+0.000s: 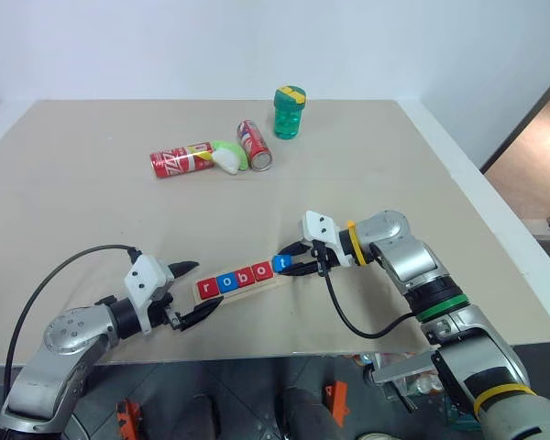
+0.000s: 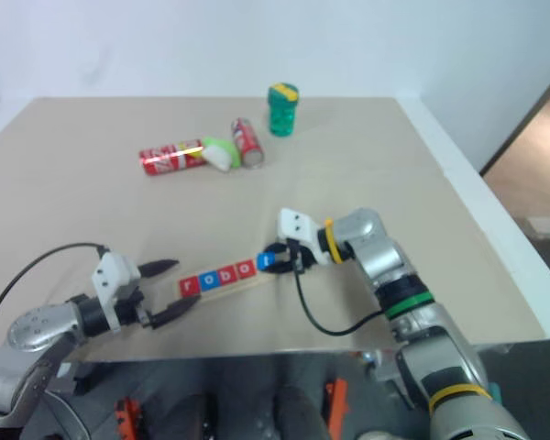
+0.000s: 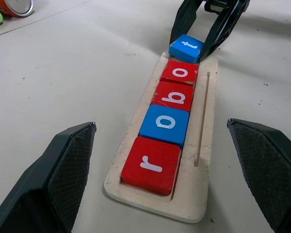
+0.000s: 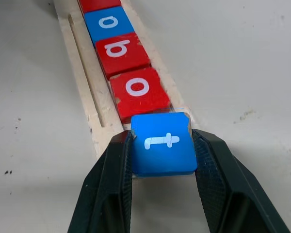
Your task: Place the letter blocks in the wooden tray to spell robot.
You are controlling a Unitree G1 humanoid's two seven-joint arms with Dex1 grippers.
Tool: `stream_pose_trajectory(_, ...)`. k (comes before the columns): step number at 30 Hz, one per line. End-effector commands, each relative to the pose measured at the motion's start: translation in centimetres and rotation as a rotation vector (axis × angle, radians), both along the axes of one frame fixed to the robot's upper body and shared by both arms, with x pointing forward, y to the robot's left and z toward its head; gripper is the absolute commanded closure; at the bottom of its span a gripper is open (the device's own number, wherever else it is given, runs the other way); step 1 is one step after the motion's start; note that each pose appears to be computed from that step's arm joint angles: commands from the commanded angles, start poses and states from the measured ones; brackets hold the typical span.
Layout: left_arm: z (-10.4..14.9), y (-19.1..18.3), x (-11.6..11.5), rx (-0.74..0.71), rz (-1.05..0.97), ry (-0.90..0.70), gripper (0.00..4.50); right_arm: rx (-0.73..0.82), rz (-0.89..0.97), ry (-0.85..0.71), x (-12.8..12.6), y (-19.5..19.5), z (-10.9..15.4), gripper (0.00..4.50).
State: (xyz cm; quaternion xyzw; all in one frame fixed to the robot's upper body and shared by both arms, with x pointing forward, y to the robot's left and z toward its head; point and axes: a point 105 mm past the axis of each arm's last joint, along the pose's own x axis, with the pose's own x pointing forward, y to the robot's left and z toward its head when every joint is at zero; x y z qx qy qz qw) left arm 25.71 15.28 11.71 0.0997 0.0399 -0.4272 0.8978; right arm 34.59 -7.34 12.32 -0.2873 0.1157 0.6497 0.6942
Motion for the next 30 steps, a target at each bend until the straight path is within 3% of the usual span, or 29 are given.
stream_pose_trajectory(1, 1.0, -0.2, -0.1, 0.007, -0.019, -0.039, 0.0, 0.008, 0.008, -0.025, 0.1, -0.7, 0.9, 3.26)
stream_pose_trajectory(17, 0.7, 0.1, -0.3, 0.008, 0.008, -0.034, 0.0, -0.008, 0.098, -0.036, 0.1, 1.7, 1.1, 3.26)
stream_pose_trajectory(30, 0.5, 0.1, -0.3, 0.014, 0.007, -0.028, 0.0, 0.01, 0.083, -0.01, 0.4, 0.7, 2.3, 3.26)
